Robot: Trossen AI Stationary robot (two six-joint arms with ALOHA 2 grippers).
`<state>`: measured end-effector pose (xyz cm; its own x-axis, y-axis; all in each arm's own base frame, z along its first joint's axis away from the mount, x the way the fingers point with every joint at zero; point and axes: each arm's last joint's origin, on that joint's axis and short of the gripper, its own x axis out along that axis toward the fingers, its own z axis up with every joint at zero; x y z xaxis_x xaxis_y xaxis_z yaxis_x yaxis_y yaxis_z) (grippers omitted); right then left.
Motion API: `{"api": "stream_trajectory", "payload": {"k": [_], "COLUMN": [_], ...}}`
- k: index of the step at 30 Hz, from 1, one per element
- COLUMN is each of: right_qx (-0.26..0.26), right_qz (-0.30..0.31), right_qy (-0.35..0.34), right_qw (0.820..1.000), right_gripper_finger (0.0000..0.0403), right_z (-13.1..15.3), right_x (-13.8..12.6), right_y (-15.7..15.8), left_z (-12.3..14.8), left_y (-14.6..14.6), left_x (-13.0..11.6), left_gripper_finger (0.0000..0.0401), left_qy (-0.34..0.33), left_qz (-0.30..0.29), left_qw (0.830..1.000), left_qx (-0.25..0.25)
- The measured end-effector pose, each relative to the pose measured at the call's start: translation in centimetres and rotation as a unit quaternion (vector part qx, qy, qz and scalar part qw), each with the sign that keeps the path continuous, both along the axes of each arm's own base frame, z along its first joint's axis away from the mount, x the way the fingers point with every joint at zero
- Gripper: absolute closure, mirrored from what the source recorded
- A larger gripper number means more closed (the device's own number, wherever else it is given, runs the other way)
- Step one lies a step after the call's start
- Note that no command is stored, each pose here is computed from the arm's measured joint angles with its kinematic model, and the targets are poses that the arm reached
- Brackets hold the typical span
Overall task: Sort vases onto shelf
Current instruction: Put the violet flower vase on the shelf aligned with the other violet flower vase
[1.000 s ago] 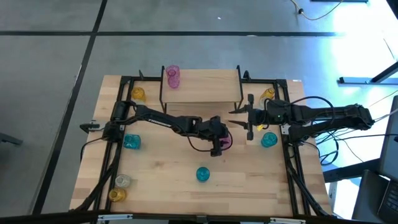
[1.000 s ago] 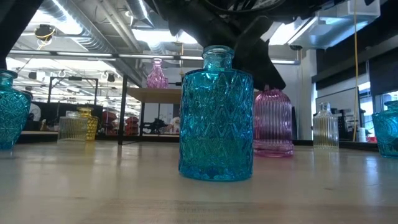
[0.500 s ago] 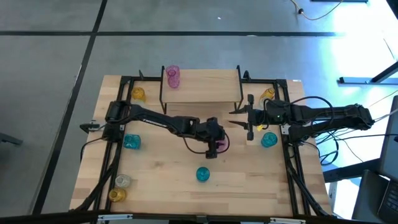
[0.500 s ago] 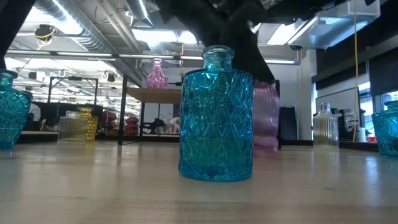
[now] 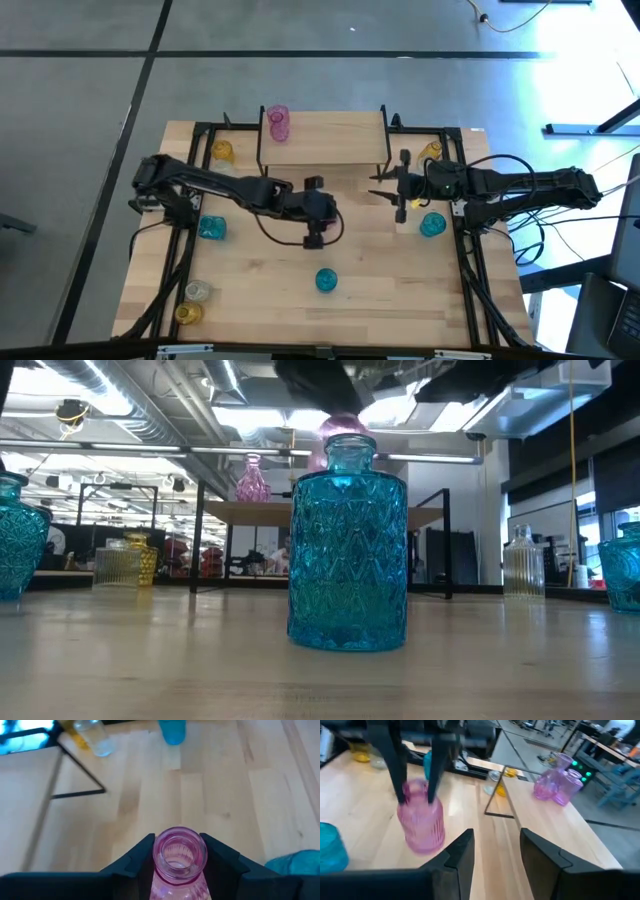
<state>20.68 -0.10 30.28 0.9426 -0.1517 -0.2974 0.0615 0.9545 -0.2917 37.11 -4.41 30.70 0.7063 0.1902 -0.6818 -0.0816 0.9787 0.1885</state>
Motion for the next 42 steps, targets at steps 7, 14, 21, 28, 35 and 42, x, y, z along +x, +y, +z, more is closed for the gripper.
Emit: {"api": "stream_trajectory", "payload": {"k": [7,14,21,28,35,42], "right_qx": [0.0,0.0,0.0,0.0,0.0,0.0], "right_qz": [-0.002,-0.002,-0.002,-0.002,-0.002,-0.002], "right_qy": [0.001,0.004,0.004,-0.001,0.001,0.005], "right_qw": [1.0,1.0,1.0,1.0,1.0,1.0], "right_gripper_finger": [0.0259,0.0259,0.0259,0.0259,0.0259,0.0259], "right_z": [0.0,-0.1,-0.1,0.0,0.0,-0.1], "right_x": [0.0,0.0,0.0,0.0,0.0,0.0], "right_y": [0.0,0.0,0.0,0.0,0.0,0.0], "left_z": [3.3,6.1,6.8,6.2,4.3,3.4], "left_y": [1.0,2.8,6.3,10.0,12.4,13.5], "left_x": [-3.1,-6.8,-11.7,-14.5,-14.7,-15.1], "left_gripper_finger": [0.0269,0.0269,0.0269,0.0269,0.0269,0.0269], "left_qy": [-0.016,-0.05,-0.081,-0.094,-0.09,-0.079], "left_qz": [0.035,0.095,0.165,0.229,0.253,0.275], "left_qw": [0.999,0.993,0.982,0.969,0.963,0.958], "left_qx": [0.025,0.055,0.04,0.01,0.005,0.01]}}
